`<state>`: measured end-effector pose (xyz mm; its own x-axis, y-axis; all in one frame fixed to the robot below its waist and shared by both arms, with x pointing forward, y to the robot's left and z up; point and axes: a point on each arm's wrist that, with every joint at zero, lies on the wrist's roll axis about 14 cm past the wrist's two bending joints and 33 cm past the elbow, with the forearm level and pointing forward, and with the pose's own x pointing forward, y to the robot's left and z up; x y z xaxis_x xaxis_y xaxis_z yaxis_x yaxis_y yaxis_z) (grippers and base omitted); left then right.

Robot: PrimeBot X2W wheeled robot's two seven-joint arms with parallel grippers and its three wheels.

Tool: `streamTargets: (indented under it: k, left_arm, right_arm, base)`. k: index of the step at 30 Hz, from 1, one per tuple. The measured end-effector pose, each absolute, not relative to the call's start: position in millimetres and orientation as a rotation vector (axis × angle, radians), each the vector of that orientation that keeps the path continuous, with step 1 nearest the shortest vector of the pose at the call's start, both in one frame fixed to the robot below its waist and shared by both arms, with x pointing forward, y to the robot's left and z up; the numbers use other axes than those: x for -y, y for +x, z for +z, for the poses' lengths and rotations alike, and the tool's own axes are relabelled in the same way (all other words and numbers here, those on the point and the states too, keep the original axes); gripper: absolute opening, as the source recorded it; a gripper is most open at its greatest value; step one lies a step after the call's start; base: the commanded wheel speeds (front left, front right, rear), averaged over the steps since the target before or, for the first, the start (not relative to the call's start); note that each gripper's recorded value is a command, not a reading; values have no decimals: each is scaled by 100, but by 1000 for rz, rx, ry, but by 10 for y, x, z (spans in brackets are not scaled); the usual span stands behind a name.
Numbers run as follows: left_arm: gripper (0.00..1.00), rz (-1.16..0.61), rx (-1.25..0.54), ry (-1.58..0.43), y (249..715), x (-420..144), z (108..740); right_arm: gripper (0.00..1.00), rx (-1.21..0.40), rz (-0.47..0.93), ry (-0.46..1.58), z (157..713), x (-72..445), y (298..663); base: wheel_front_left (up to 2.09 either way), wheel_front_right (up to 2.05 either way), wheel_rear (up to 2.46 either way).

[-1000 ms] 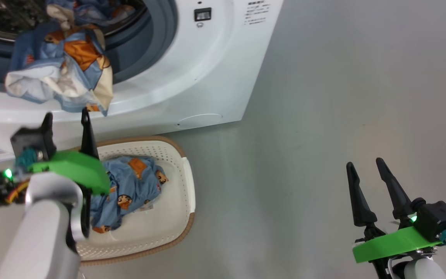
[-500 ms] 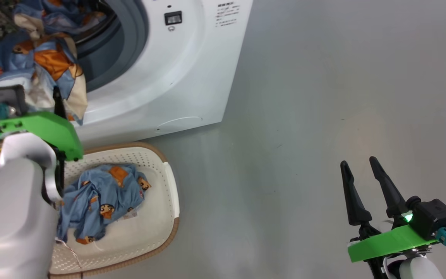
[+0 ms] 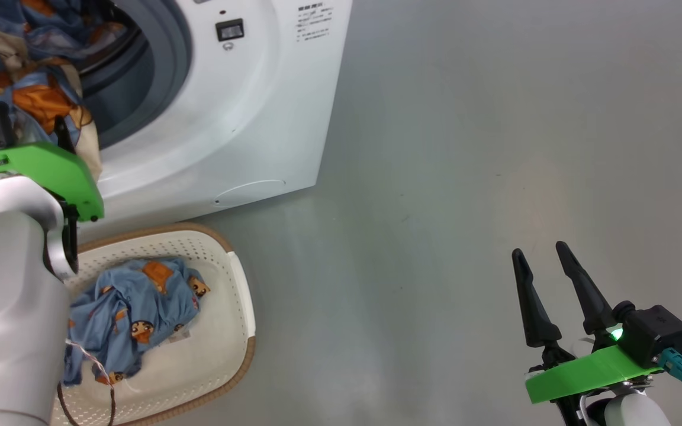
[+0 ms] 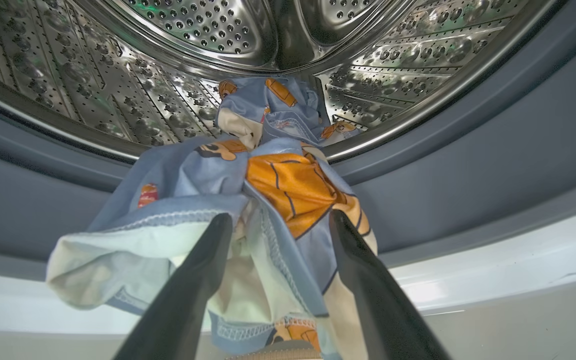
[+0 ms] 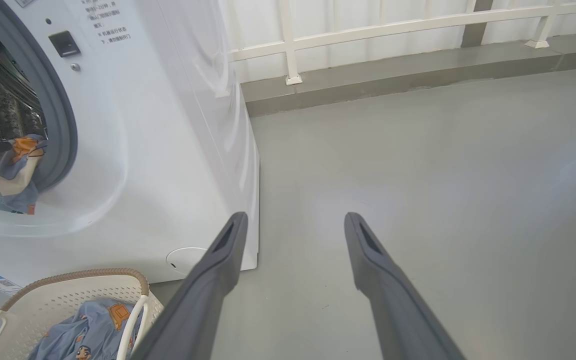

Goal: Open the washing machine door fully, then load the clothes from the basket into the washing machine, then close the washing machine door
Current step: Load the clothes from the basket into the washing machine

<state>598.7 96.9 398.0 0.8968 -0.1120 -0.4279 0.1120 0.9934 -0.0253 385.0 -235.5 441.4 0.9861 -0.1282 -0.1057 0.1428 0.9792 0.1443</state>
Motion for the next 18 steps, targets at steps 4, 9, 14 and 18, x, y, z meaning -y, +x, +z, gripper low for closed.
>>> streamTargets:
  k: [4, 9, 14, 18]
  left_arm:
    - [100, -123, -454, 13, 6023, -943, 3951]
    - [100, -112, -502, 63, 6050, -1018, 3805]
    - [100, -103, -527, 112, 6083, -1092, 3712]
    - [100, -90, -532, 133, 6153, -1156, 3701]
  right_arm:
    - [100, -100, -144, 149, 4407, 2378, 3833]
    - [100, -109, -154, 144, 4380, 2408, 3818]
    - [100, -118, -160, 139, 4351, 2426, 3813]
    - [100, -129, -161, 138, 4315, 2428, 3816]
  base:
    - [0, 0, 0]
    - [0, 0, 0]
    - [0, 0, 0]
    - [0, 0, 0]
